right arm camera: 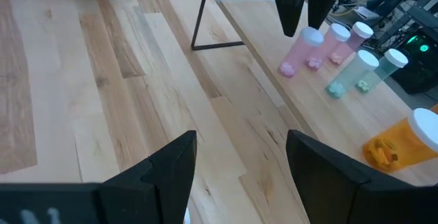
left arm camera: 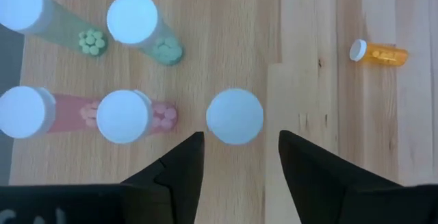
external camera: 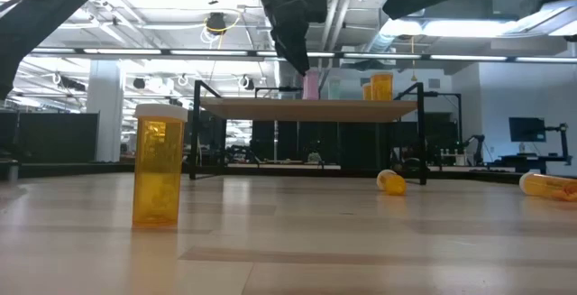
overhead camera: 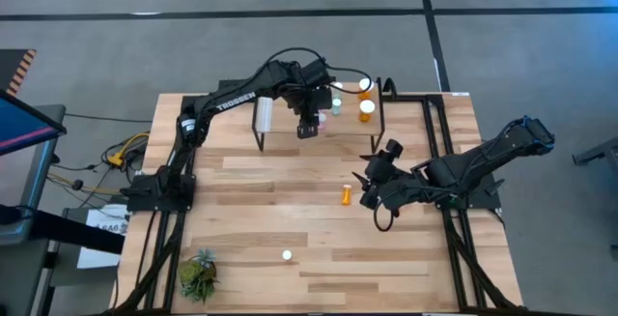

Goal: Pick and place medicine bottles onto shelf by color
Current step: Put the middle right small orange pill bottle on the shelf

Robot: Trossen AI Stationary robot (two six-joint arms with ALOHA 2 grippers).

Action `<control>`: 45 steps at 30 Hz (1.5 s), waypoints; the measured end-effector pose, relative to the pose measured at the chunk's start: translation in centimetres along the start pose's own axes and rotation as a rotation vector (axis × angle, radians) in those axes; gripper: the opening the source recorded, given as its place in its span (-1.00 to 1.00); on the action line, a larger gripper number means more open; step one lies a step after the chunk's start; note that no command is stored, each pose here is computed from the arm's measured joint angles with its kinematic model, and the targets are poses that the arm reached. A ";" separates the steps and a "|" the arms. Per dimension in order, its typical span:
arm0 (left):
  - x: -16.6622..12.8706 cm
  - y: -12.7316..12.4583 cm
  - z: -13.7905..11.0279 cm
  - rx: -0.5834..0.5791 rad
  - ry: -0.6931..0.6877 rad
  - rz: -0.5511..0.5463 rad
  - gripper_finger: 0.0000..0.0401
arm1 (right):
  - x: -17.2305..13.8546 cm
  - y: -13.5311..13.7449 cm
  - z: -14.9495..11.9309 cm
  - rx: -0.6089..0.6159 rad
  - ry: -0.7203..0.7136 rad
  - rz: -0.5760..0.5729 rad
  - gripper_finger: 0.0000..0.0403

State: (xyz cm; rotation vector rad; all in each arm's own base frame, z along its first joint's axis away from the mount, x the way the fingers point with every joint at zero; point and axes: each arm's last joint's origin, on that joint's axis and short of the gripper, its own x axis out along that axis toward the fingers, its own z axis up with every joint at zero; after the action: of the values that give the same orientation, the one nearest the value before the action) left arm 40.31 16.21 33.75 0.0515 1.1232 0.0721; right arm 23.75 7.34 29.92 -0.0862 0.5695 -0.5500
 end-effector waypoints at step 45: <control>-5.4 -14.7 -19.2 -0.039 -1.006 0.029 -0.12 | 0.4 -1.9 -0.2 0.346 0.388 0.114 0.24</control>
State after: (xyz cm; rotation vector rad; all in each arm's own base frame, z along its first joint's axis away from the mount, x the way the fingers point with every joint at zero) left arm 21.09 1.16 29.16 0.0594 0.1155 0.0795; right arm 23.06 5.51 30.01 0.3865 0.8422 -0.5503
